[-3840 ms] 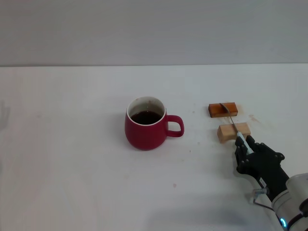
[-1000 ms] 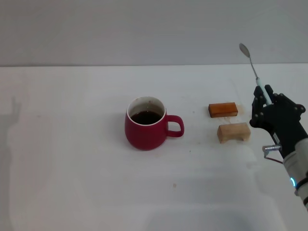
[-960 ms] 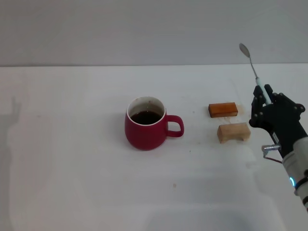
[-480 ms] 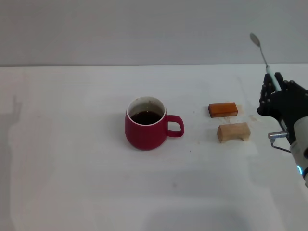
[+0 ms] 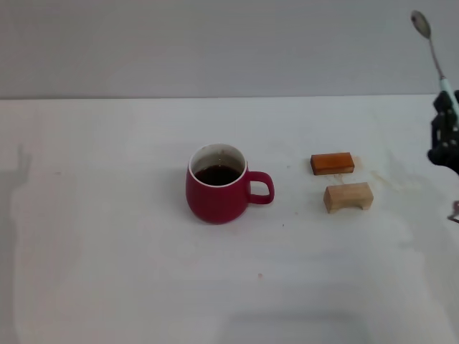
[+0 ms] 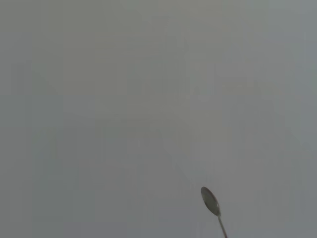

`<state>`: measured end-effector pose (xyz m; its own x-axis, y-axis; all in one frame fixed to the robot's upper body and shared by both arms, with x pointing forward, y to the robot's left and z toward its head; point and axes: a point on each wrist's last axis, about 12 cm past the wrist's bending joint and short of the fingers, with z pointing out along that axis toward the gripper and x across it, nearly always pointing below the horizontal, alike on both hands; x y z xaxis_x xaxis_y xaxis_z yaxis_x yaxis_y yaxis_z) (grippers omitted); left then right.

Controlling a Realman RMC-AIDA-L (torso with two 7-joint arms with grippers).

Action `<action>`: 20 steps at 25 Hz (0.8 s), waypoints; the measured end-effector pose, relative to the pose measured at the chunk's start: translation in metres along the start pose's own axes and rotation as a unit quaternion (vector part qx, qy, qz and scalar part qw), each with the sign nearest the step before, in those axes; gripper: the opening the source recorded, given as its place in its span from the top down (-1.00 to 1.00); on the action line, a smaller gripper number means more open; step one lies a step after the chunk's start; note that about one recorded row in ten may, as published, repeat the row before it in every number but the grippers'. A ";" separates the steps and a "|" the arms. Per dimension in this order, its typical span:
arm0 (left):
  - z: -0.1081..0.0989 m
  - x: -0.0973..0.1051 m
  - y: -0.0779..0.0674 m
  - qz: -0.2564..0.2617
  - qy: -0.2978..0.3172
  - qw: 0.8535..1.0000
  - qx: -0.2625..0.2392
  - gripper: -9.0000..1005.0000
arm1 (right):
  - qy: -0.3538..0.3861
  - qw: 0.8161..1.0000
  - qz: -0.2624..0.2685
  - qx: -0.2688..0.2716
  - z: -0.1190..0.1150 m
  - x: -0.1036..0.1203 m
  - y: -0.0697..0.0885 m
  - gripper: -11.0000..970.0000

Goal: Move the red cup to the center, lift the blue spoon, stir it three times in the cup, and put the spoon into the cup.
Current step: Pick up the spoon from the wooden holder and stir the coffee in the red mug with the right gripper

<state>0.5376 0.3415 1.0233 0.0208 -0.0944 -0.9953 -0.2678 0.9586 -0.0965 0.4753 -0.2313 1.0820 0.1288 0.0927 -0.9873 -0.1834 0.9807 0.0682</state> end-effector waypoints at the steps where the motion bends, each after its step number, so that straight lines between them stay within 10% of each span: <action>1: 0.000 0.000 0.000 0.000 0.000 1.000 0.000 -0.72 | -0.009 1.000 0.017 -0.021 -0.005 -0.003 -0.008 0.70; 20: 0.000 0.000 -0.003 -0.004 0.000 1.000 0.001 -0.72 | 0.061 0.991 -0.002 -0.123 0.005 -0.054 -0.019 0.70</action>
<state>0.5380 0.3390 1.0232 0.0229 -0.1011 -0.9946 -0.2650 0.9587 -0.1036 0.4771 -0.2543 1.1349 0.0135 0.0532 -0.9985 -0.4169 0.9079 0.0428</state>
